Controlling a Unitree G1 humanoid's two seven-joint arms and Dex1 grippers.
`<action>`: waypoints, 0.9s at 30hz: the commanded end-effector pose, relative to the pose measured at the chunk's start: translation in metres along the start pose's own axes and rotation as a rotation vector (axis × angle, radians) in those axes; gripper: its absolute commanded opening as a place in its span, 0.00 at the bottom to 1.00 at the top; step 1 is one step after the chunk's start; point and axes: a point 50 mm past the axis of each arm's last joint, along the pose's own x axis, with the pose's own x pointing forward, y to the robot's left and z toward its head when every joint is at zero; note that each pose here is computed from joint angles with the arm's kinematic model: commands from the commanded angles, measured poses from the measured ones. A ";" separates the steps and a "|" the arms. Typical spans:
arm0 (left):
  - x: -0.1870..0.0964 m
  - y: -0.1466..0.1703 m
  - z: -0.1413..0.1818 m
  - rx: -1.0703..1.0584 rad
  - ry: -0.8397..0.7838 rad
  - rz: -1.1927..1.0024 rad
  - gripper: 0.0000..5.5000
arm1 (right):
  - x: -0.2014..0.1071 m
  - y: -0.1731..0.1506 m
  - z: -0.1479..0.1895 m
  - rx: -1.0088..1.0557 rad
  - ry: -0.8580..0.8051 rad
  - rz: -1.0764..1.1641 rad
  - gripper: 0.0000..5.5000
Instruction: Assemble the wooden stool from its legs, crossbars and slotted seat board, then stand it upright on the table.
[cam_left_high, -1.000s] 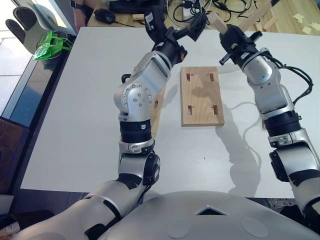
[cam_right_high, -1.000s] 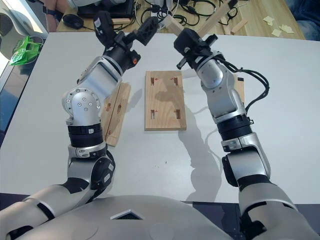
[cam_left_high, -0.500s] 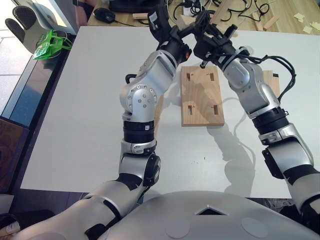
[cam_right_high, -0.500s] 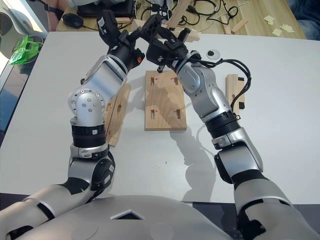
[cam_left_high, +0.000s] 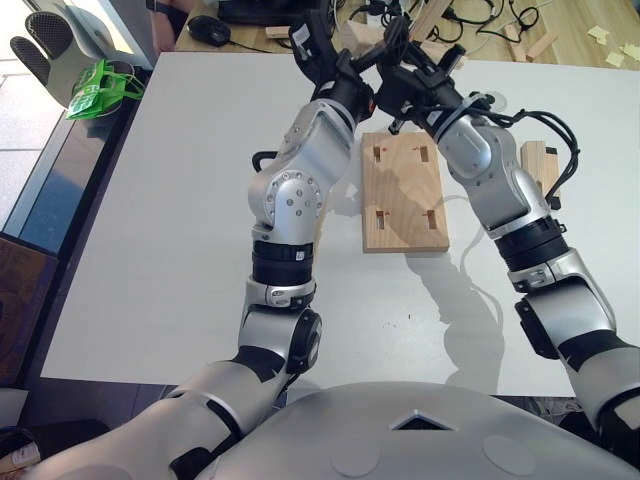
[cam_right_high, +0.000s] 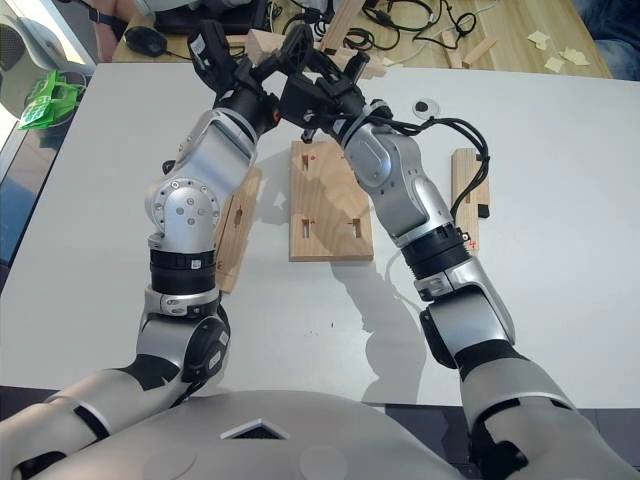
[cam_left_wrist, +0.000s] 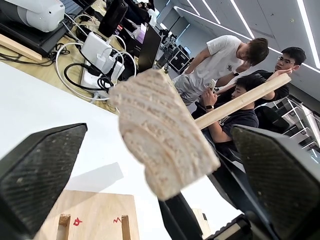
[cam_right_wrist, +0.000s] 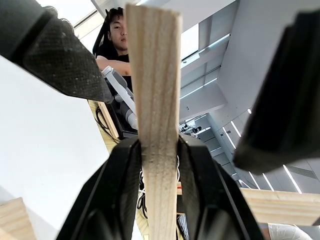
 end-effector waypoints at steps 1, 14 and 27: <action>0.005 -0.018 -0.003 -0.016 -0.038 0.001 0.98 | 0.002 -0.008 0.008 0.029 -0.024 -0.036 0.18; 0.007 -0.018 0.009 0.002 -0.166 0.023 0.98 | 0.004 0.003 0.025 0.140 -0.022 -0.026 0.18; 0.006 -0.018 0.007 -0.027 -0.168 0.022 0.98 | 0.007 0.012 0.015 0.154 0.063 -0.080 0.18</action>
